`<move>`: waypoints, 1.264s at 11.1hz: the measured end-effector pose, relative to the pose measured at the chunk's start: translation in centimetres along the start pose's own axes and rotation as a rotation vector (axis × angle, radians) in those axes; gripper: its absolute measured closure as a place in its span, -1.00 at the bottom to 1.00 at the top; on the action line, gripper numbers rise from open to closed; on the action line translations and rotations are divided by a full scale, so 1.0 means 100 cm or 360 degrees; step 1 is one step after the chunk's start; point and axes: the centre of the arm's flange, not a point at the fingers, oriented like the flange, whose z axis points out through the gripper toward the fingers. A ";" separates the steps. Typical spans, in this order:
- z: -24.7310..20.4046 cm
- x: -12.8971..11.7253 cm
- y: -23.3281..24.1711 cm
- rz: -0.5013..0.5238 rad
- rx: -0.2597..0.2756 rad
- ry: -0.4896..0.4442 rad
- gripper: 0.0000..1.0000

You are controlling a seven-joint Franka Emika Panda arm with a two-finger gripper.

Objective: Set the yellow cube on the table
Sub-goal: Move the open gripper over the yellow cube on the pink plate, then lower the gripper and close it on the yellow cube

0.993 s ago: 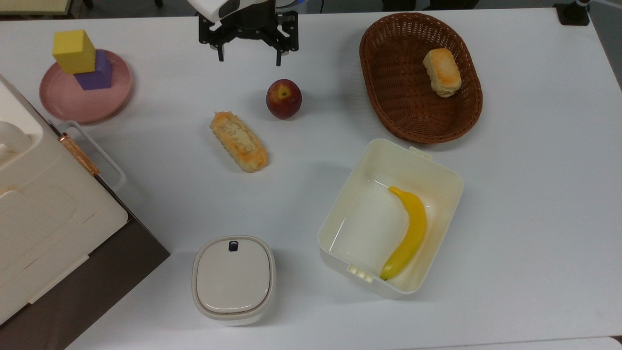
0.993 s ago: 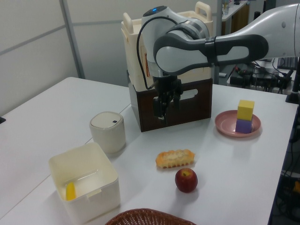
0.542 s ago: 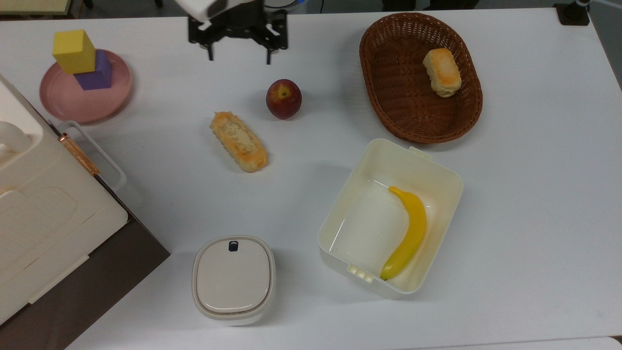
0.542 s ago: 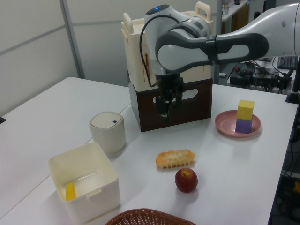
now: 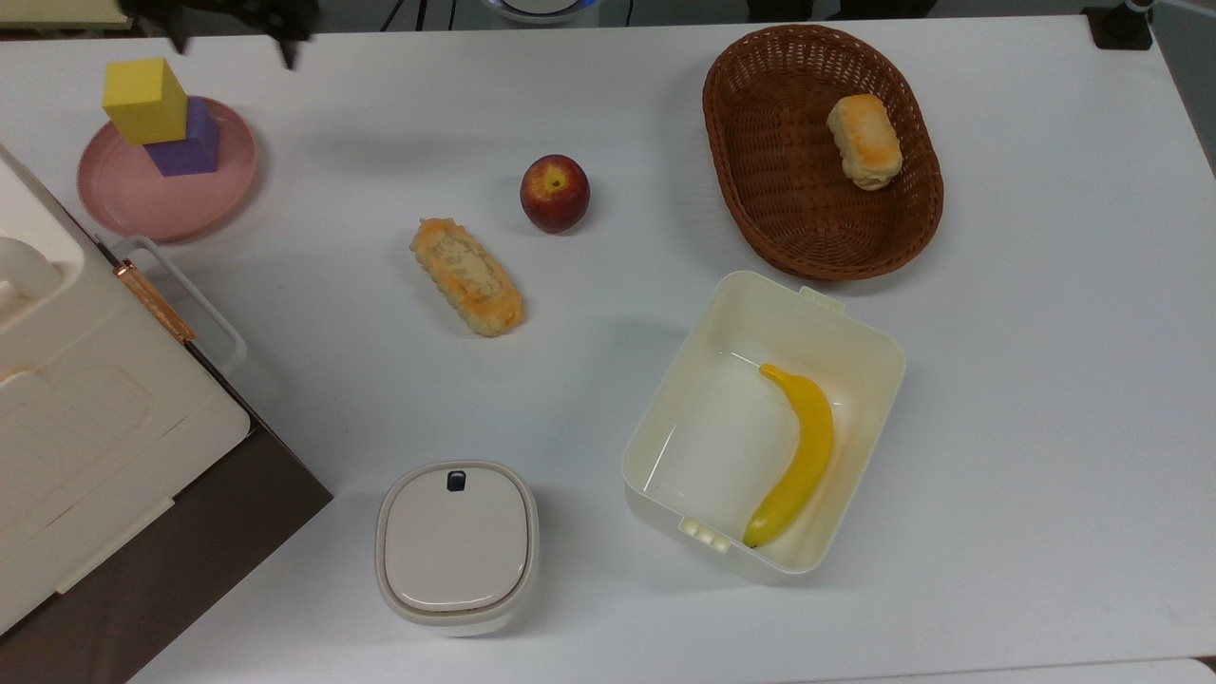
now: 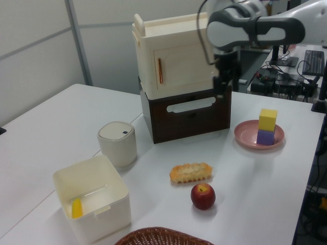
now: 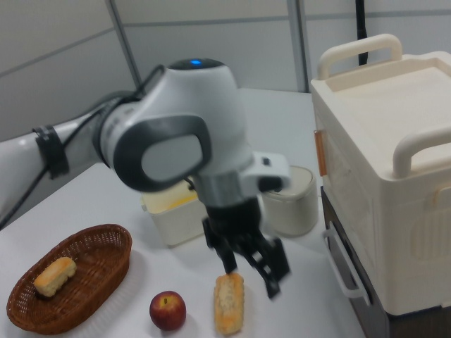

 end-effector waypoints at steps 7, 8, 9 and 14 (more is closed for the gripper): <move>0.059 -0.054 0.139 -0.0080 0.0117 -0.0169 -1.00; 0.074 -0.050 0.144 -0.0102 0.0139 -0.0197 -1.00; 0.090 -0.044 0.146 -0.0125 0.0152 -0.0213 -1.00; 0.157 -0.033 0.153 -0.0239 0.0063 -0.0269 -1.00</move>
